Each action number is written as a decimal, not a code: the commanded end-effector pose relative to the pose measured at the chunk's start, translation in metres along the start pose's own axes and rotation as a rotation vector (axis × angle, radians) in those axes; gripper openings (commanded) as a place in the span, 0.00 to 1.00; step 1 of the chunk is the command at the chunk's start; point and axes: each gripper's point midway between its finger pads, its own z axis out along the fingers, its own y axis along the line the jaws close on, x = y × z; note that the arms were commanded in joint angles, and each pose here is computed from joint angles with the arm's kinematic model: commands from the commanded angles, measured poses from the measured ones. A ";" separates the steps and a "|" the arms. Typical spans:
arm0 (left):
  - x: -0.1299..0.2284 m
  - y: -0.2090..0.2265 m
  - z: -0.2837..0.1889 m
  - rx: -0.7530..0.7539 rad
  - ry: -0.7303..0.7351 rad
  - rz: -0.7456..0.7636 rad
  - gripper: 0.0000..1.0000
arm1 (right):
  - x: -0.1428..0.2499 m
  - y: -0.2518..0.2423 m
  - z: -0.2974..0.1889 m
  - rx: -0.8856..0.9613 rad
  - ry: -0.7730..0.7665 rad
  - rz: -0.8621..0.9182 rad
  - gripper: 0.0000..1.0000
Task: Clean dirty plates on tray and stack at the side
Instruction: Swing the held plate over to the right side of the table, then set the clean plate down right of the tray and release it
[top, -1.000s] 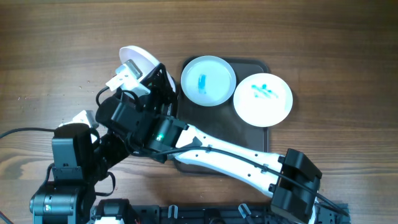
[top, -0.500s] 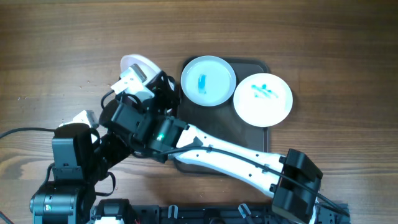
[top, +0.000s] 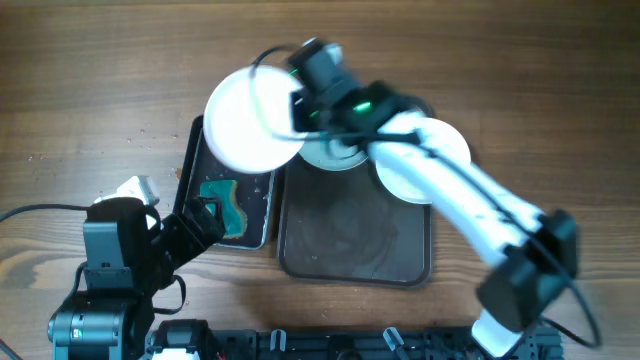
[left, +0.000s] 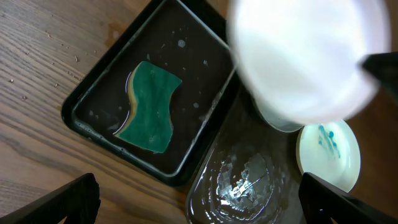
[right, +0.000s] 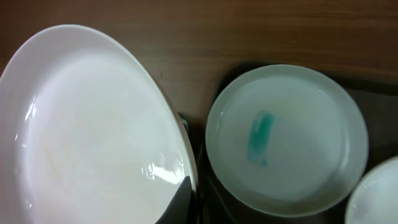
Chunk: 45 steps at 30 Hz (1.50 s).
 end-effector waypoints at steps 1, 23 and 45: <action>-0.005 -0.005 -0.005 0.018 -0.018 -0.006 1.00 | -0.021 0.003 -0.070 -0.160 -0.036 0.126 0.04; -0.005 -0.005 -0.005 0.018 -0.018 -0.006 1.00 | -0.001 -0.244 -0.177 0.141 -0.004 0.520 0.04; -0.005 -0.005 -0.005 0.018 -0.018 -0.006 1.00 | 0.169 -0.446 -0.104 0.412 -0.016 1.030 0.04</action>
